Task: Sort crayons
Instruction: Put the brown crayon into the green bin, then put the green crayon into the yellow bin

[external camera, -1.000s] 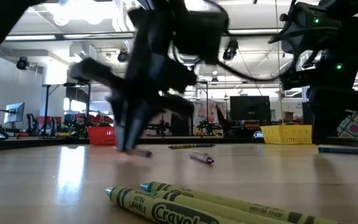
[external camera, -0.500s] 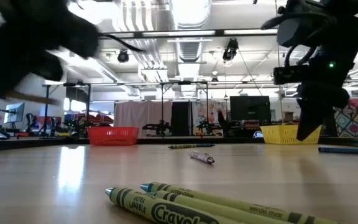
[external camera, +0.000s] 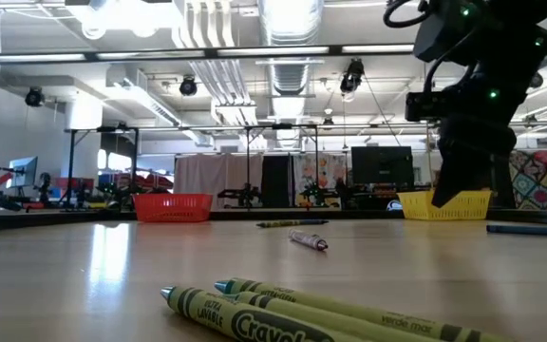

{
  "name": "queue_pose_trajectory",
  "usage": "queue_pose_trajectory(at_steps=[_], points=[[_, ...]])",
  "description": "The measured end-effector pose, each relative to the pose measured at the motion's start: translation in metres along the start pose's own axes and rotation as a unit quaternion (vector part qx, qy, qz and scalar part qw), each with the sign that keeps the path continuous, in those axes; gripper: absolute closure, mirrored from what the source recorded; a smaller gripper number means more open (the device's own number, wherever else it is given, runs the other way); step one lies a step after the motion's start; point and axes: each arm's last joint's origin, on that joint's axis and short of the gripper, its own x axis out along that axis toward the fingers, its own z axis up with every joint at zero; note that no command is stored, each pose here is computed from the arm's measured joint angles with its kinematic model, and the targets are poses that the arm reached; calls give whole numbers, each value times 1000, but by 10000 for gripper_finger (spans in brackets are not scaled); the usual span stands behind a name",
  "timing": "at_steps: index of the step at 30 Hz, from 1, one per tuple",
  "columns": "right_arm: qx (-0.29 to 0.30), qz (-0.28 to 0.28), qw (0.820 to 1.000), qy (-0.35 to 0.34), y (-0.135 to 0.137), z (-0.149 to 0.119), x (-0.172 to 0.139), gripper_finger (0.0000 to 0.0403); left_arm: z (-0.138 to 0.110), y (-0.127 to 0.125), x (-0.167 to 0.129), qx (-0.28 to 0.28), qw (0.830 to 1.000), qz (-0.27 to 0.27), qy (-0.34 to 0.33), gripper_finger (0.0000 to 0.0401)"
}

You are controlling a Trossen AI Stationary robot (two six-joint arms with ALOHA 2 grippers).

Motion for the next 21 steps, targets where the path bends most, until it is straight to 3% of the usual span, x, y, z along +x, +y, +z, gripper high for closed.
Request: queue_pose_trajectory(at_steps=[4,6,12,17,21], points=[[-8,-2,1000,-6,-3,7,-1,213,-8,9,25,-29,994,-8,101,389],[-5,-2,1000,-9,-4,11,-2,213,-10,14,31,-46,992,0,120,376],[-18,1,1000,-17,-3,17,-5,213,-8,20,37,-29,998,7,58,328],[-16,2,1000,-17,-3,17,-5,213,-7,20,32,5,999,10,50,283],[39,11,998,-45,-4,25,-2,213,-8,12,10,44,999,19,-8,259]])
